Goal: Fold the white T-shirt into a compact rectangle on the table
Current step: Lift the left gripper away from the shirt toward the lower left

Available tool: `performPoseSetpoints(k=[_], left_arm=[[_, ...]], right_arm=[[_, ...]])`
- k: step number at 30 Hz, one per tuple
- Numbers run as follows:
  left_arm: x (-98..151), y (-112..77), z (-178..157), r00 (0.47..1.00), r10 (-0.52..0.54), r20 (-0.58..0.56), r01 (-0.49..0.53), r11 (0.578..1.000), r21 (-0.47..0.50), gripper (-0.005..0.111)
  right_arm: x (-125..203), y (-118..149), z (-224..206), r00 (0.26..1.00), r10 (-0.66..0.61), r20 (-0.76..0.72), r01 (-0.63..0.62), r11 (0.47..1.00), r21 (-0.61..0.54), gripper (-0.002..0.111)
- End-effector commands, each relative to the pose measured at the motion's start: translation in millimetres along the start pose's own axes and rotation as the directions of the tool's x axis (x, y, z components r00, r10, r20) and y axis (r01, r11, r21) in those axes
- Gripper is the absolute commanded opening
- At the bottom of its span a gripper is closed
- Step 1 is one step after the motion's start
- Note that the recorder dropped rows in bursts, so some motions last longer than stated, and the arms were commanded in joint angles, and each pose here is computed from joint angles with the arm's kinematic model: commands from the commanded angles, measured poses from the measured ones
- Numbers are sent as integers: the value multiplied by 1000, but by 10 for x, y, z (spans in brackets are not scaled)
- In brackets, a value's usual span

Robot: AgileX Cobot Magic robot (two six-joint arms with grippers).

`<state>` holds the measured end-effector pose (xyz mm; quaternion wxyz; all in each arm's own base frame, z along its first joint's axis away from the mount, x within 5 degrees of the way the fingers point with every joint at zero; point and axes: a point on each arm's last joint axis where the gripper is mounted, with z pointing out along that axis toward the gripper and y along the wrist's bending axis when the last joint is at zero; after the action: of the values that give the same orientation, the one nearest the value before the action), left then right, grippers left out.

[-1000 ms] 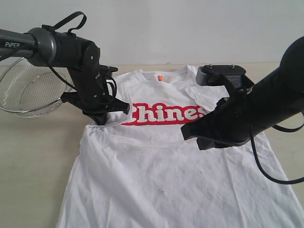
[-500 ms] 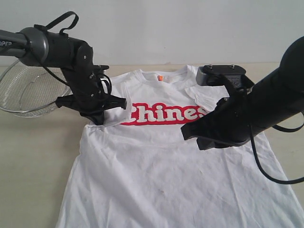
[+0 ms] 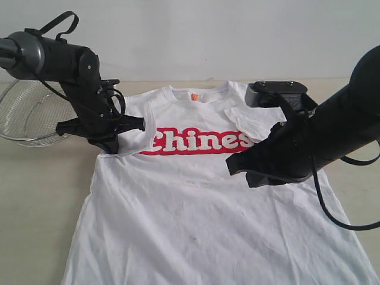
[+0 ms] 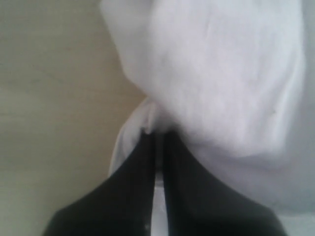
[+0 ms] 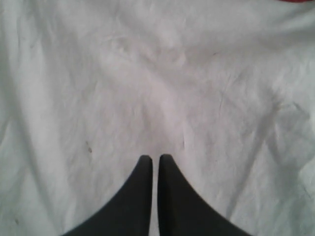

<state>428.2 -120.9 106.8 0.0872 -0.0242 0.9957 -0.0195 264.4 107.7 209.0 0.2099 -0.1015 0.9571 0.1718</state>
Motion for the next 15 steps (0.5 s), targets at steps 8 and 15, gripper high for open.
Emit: performPoseSetpoints(k=[8, 15], left_arm=[[32, 152, -132, 1000, 16, -20, -17, 999, -42, 4], [29, 112, -494, 998, 28, 49, -30, 999, 25, 4]], right_arm=[[-10, 17, -42, 1000, -11, 20, 11, 1000, -1, 0], [-10, 17, -42, 1000, -11, 20, 11, 1000, -1, 0]])
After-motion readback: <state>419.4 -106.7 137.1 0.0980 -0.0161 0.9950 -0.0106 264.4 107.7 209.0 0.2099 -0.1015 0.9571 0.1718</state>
